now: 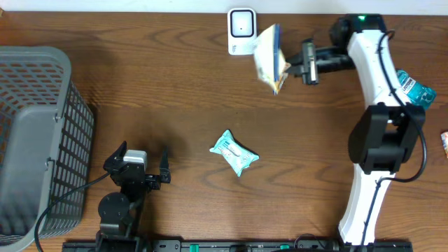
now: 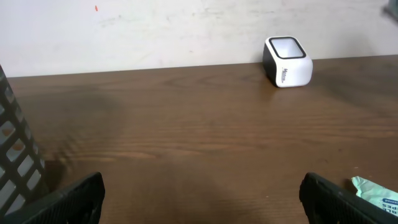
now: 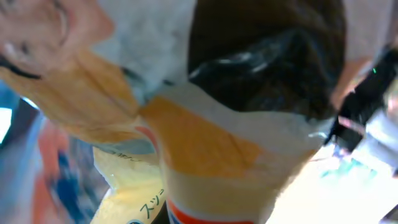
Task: Scan the item barcode
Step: 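Hold the yellow bag near the scanner, then carry it rightward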
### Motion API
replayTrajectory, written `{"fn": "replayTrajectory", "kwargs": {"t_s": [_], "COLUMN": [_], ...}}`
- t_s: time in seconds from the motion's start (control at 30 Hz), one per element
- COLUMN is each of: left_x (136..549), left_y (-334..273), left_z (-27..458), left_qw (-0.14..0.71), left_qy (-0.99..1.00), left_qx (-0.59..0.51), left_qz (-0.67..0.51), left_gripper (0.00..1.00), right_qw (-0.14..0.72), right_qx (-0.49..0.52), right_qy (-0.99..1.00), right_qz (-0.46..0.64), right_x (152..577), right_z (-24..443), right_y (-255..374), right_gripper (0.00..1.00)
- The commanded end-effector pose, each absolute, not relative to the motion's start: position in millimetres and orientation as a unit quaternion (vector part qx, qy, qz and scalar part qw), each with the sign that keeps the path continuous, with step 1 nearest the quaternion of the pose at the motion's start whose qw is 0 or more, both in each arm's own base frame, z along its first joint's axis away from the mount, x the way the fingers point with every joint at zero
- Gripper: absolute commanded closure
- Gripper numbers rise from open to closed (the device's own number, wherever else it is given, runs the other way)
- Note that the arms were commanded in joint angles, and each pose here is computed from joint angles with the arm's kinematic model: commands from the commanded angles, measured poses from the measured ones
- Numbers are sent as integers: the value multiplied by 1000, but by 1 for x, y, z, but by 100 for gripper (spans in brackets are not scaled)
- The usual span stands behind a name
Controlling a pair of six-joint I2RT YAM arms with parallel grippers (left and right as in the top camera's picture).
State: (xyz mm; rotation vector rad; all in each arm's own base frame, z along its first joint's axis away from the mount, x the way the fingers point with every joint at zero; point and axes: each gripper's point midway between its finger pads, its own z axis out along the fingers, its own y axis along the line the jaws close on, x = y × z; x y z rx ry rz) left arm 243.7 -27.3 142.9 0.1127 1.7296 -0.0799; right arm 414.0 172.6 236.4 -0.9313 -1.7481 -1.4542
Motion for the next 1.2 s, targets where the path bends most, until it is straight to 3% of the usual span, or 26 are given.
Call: {"fn": "replayTrajectory", "kwargs": {"t_s": [0.0,0.33,0.67,1.17], "left_x": [242,242,242,242], "left_y": [-29,-29,-29,-29], "left_z": [128,128,128,128], "left_qw": [629,629,629,629], "left_qy": [775,775,775,775], "left_qx": [53,53,53,53], "left_qz": [-40,-40,-40,-40], "left_gripper": [0,0,0,0], "right_qw": [186,69,-106,-50], "right_qx": [-209,-167,-111,-36], "right_qy": [-679,-724,-887,-937], "right_qz": [-679,-665,-435,-344], "right_x": [420,397,360,337], "right_z": [281,331,317,284], "right_y": [158,121,50,96], "right_gripper": [98,99,99,99]}}
